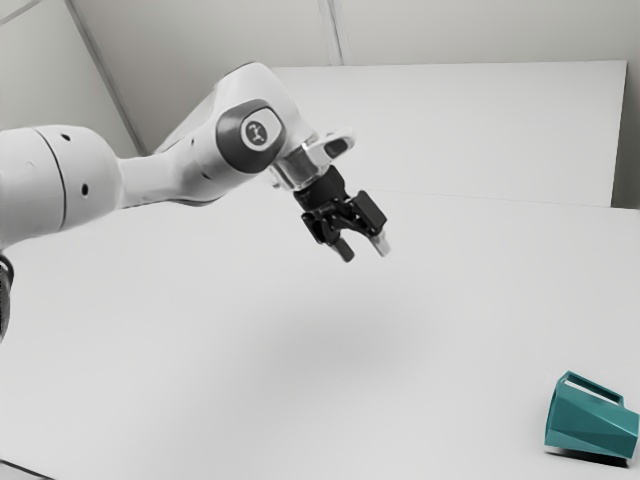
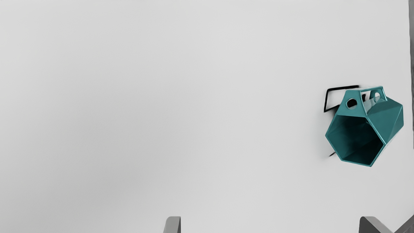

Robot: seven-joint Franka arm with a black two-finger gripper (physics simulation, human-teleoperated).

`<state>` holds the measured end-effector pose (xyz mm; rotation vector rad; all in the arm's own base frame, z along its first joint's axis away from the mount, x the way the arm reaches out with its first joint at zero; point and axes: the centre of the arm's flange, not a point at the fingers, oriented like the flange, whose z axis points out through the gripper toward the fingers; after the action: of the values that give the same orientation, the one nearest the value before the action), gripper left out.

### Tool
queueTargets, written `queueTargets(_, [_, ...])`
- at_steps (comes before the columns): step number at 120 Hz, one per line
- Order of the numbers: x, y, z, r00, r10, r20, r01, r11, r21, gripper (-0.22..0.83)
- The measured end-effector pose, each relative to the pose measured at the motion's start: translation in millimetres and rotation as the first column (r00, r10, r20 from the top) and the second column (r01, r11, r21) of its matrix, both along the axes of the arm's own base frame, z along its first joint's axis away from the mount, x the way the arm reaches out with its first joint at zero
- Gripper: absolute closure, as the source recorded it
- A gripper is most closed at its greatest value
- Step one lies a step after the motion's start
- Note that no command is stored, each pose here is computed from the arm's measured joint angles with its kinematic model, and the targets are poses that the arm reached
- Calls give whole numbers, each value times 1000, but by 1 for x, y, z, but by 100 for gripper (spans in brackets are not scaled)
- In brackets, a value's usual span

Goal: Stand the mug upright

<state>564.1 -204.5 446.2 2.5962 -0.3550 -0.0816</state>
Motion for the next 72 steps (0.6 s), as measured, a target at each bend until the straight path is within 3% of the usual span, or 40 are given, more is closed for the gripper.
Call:
queueTargets(22, [-29, -69, -37, 1000, -16, -13, 15, 997, -73, 0])
queueTargets(42, [-42, -117, -68, 1000, 4, -24, -7, 990, -137, 0])
queueTargets(72, [-84, -187, -96, 992, 114, -63, -126, 960, -250, 0])
